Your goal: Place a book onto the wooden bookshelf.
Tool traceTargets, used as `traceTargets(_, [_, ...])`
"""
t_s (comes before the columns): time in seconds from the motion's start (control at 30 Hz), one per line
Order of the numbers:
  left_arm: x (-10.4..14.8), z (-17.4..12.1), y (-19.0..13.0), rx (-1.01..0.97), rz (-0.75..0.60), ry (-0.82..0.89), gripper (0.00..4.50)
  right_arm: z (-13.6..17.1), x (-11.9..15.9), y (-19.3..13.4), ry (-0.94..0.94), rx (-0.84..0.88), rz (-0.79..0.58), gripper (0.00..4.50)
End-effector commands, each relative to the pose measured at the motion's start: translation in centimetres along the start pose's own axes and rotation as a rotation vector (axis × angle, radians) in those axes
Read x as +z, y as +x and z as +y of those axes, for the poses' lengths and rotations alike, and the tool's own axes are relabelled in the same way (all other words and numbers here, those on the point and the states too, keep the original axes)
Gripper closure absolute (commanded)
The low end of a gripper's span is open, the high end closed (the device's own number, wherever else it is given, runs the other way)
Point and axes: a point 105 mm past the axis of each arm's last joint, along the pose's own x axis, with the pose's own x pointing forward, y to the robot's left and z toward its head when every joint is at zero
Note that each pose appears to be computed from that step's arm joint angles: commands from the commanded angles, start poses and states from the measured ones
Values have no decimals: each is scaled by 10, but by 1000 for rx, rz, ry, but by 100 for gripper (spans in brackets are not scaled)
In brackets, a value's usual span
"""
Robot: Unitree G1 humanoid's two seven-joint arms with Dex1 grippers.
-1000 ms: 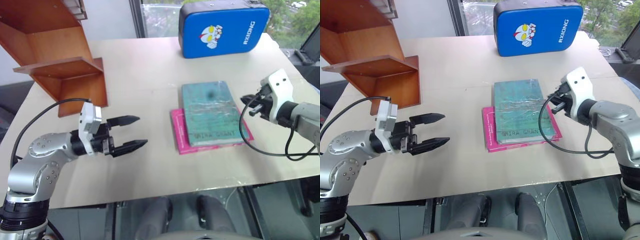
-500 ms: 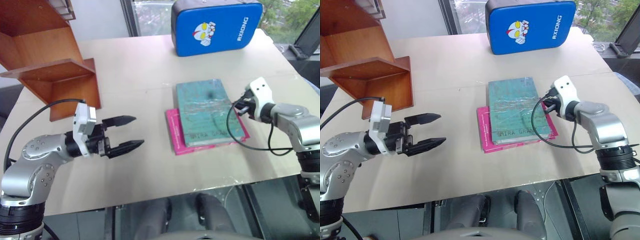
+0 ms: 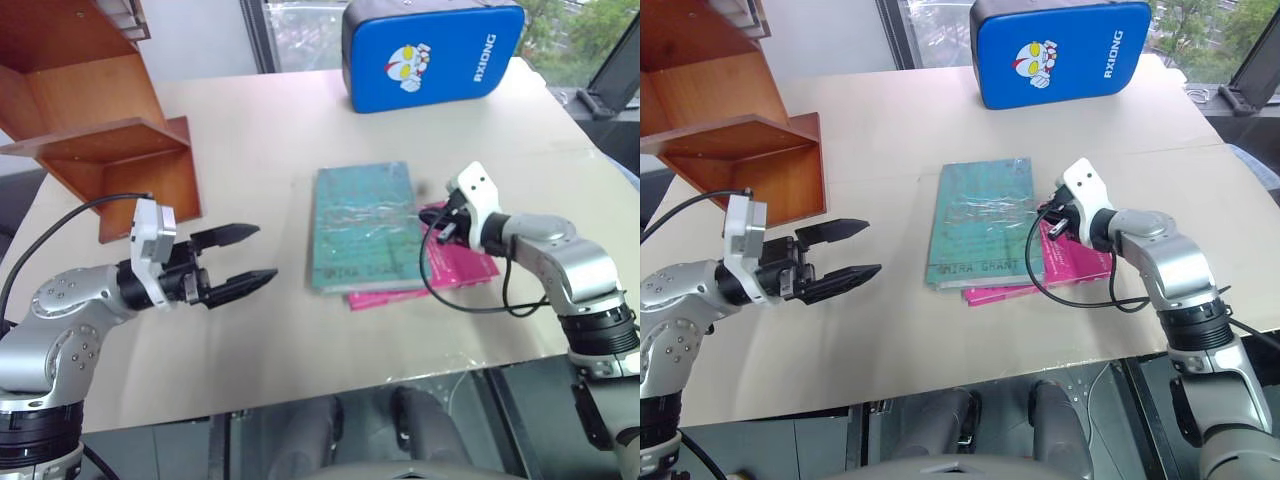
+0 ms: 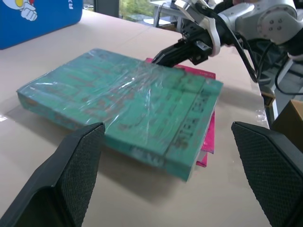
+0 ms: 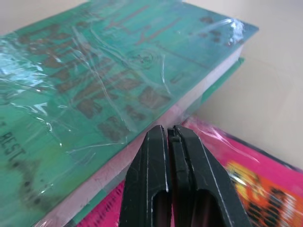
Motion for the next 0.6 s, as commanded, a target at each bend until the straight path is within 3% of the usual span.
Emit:
traceTargets(0.03, [9, 5, -6, 59, -41, -10, 0, 4, 9, -7, -60, -5, -47, 433])
traceTargets(0.2, [0, 19, -6, 193, -30, -114, 0, 0, 11, -37, -108, -17, -95, 433])
traceTargets(0.23, [-2, 22, -4, 209, -31, -152, 0, 0, 12, -48, -101, -10, -106, 383])
traceTargets(0.27, [-4, 25, -2, 224, -34, -185, 0, 1, 12, -59, -107, 0, -111, 359])
traceTargets(0.4, [-15, 39, 6, 276, 22, -321, 0, 19, 27, -95, -124, 60, -172, 171])
traceTargets(0.5, [-24, 44, 15, 236, 76, -522, 0, 40, 37, -121, -161, 100, -181, 31])
traceTargets(0.53, [-27, 46, 19, 223, 97, -590, 0, 48, 40, -128, -160, 124, -188, 4])
traceTargets(0.6, [-31, 53, 25, 218, 127, -687, 0, 63, 47, -139, -188, 158, -204, 4])
